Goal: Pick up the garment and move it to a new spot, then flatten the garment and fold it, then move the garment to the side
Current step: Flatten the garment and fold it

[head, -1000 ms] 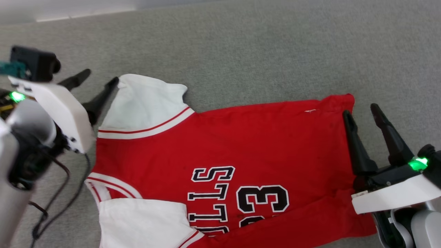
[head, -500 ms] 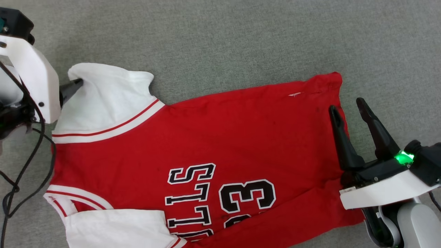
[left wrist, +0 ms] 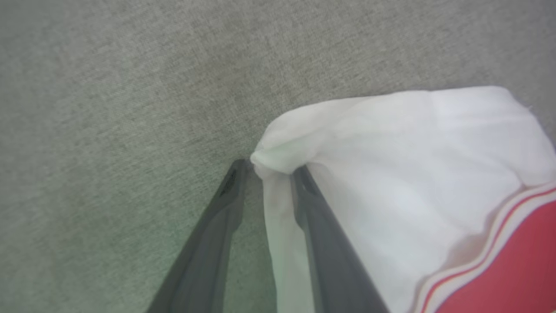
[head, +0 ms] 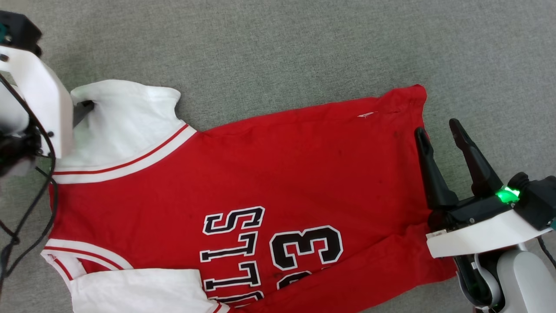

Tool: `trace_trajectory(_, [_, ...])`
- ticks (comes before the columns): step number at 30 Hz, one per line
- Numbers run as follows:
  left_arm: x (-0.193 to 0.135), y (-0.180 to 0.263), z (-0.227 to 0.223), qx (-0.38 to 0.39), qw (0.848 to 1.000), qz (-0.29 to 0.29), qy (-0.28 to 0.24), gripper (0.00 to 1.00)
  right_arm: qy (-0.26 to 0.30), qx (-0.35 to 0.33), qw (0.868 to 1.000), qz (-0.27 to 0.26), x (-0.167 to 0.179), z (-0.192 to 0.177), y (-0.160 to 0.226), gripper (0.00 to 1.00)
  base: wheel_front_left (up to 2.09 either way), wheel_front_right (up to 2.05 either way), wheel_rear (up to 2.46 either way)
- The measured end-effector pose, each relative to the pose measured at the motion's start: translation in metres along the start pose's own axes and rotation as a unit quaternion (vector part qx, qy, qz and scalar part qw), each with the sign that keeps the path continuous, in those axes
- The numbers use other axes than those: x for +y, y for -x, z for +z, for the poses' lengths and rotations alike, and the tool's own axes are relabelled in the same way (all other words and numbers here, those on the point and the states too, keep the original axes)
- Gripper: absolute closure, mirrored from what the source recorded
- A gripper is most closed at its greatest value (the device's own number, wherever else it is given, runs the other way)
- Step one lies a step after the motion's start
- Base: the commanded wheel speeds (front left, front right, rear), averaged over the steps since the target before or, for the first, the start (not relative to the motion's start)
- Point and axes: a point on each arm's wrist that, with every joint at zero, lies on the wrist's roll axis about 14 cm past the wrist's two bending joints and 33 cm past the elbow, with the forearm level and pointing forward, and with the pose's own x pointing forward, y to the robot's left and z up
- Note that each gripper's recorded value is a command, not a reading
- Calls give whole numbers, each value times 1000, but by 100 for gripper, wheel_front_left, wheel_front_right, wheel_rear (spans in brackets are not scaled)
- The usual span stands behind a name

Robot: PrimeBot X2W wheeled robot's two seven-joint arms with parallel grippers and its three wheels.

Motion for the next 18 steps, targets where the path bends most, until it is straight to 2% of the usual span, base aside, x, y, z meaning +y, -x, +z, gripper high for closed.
trace_trajectory(5, [-4,3,1,-26,1000,-6,13,100,4,-4,1000,2,0,5,-1,0,0,0,0])
trace_trajectory(10, [-2,22,8,-83,996,4,16,100,7,-5,1000,11,1,14,0,0,0,0,0])
trace_trajectory(13, [-7,41,20,-135,991,1,13,100,28,13,999,18,-3,18,2,0,0,0,0])
trace_trajectory(18, [-20,77,30,-203,979,-4,-14,100,77,82,993,40,-6,18,2,0,0,0,0])
